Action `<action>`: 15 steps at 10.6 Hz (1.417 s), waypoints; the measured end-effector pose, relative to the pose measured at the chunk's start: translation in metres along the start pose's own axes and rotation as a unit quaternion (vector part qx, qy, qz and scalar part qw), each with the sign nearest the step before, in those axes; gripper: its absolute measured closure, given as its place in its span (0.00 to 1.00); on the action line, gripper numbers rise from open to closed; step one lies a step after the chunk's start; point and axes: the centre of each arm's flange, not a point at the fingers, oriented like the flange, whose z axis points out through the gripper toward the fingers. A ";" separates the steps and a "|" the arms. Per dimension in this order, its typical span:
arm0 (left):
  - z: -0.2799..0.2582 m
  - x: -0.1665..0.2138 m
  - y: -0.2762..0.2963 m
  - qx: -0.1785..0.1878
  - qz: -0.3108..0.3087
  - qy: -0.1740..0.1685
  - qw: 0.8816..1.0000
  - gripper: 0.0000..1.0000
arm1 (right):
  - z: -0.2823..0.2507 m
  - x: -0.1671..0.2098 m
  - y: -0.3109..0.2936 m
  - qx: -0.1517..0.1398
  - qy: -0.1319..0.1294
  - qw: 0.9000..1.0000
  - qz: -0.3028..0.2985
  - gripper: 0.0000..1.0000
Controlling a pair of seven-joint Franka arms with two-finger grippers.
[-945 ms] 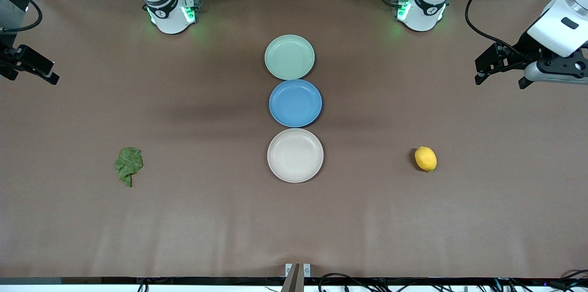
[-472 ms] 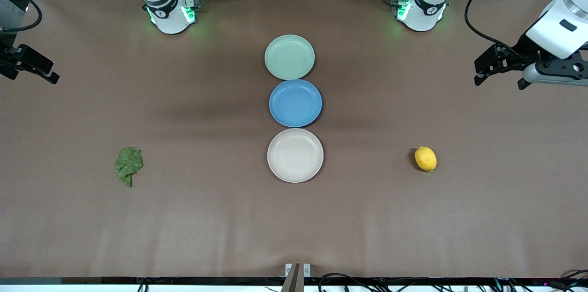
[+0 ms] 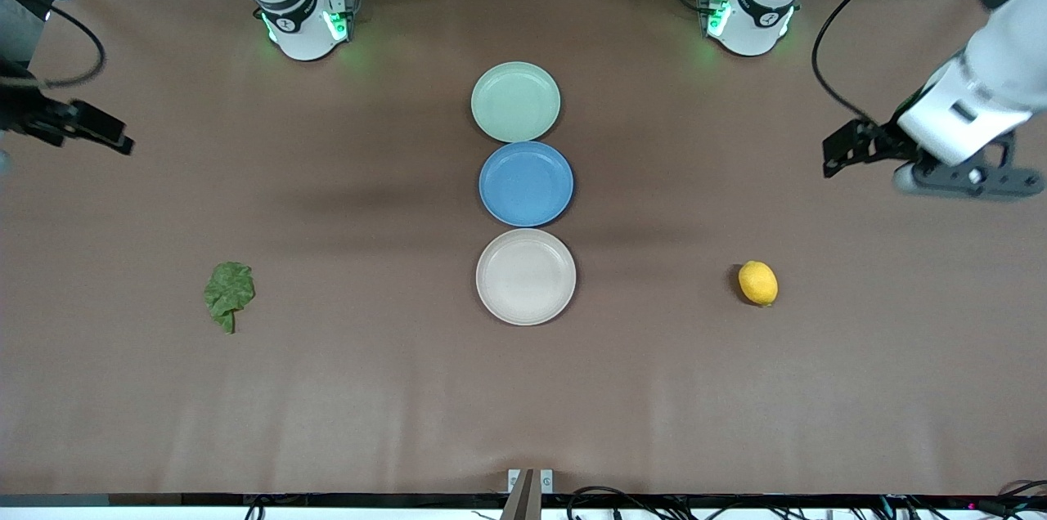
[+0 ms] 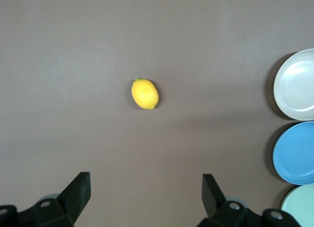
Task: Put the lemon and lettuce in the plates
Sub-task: 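Reach the left gripper to the lemon while the right gripper reaches the lettuce, then grasp the lemon with the left gripper while the right gripper grasps the lettuce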
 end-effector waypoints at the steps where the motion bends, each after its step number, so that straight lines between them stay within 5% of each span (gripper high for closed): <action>1: 0.019 0.008 -0.001 0.000 -0.001 -0.013 1.000 0.00 | 0.030 0.013 0.001 -0.003 -0.020 1.000 0.003 0.00; 7: 0.162 0.048 -0.018 -0.004 -0.017 -0.030 0.999 0.00 | 0.208 0.076 0.012 -0.011 -0.017 1.000 0.018 0.00; 15: 0.332 0.064 -0.036 -0.005 -0.072 -0.022 0.997 0.00 | 0.348 0.113 0.028 -0.017 0.043 0.999 0.011 0.00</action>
